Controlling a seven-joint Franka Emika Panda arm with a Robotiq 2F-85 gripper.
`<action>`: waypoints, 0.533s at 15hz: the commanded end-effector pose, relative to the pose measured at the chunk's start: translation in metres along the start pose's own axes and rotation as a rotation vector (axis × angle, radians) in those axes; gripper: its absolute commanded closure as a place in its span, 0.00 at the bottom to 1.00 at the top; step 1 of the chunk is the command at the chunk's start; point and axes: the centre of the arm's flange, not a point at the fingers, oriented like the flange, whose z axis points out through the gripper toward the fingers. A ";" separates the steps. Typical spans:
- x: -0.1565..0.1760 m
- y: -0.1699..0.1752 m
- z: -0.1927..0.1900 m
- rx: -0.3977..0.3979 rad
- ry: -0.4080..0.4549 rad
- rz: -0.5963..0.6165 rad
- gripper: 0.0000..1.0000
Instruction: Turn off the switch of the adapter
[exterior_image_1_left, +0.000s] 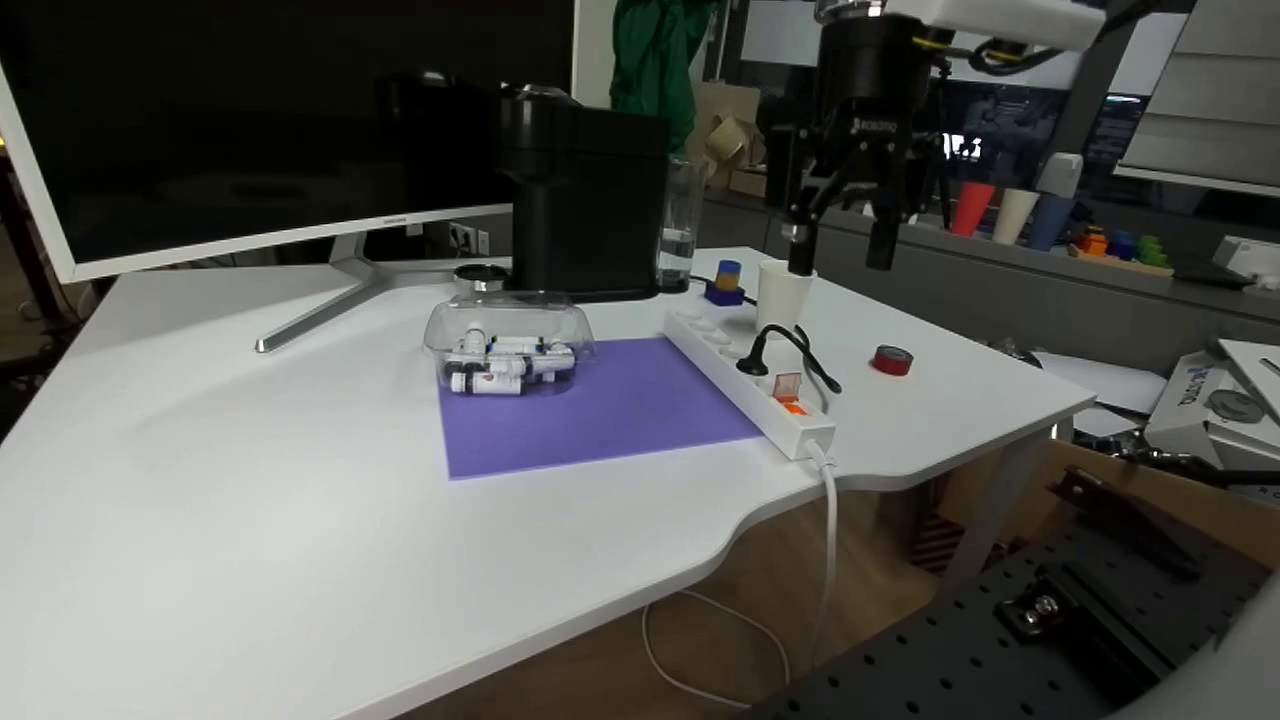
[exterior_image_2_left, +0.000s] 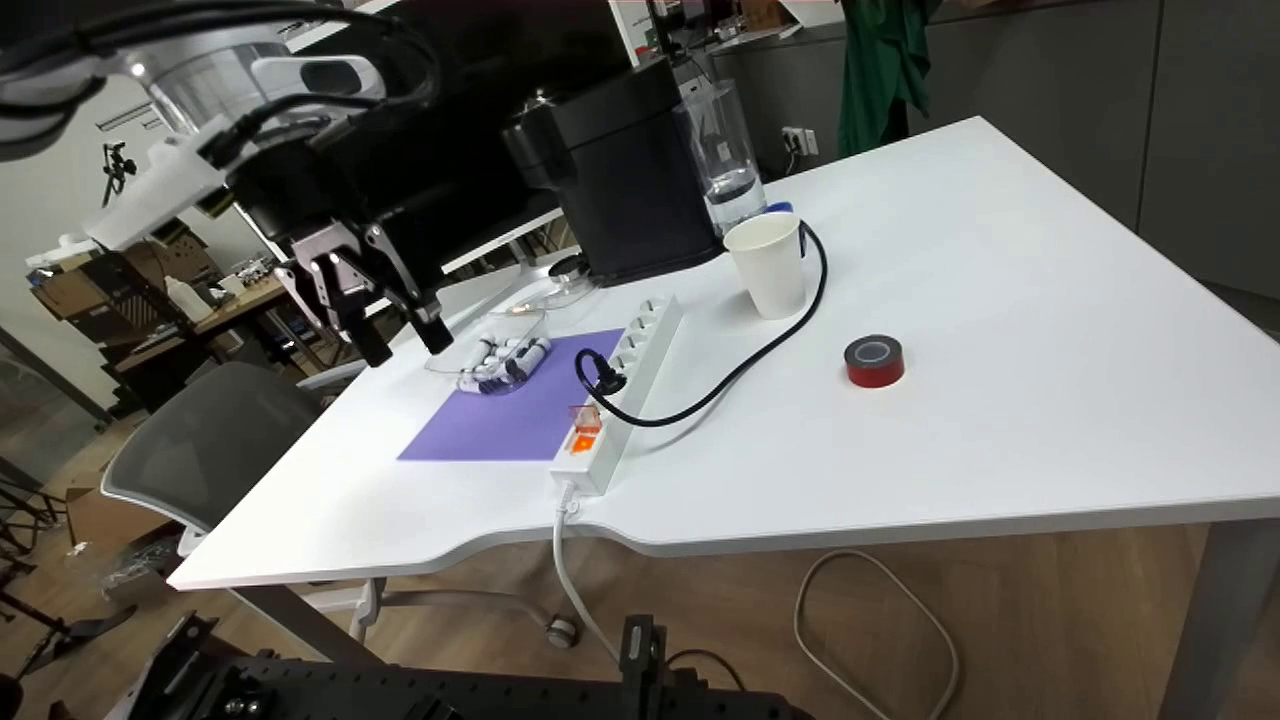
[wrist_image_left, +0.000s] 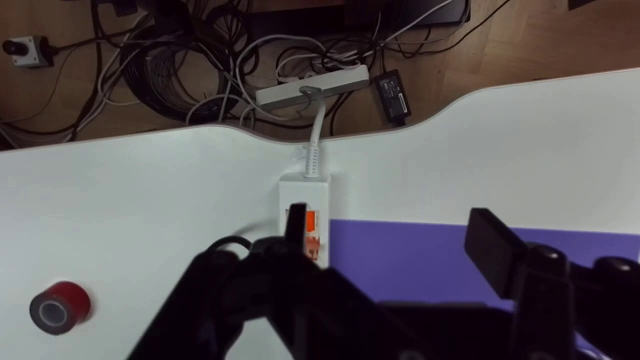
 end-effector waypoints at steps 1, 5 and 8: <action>-0.006 0.024 0.026 0.015 0.010 0.070 0.49; 0.001 0.042 0.037 0.022 0.040 0.121 0.75; 0.006 0.043 0.033 0.028 0.032 0.120 0.70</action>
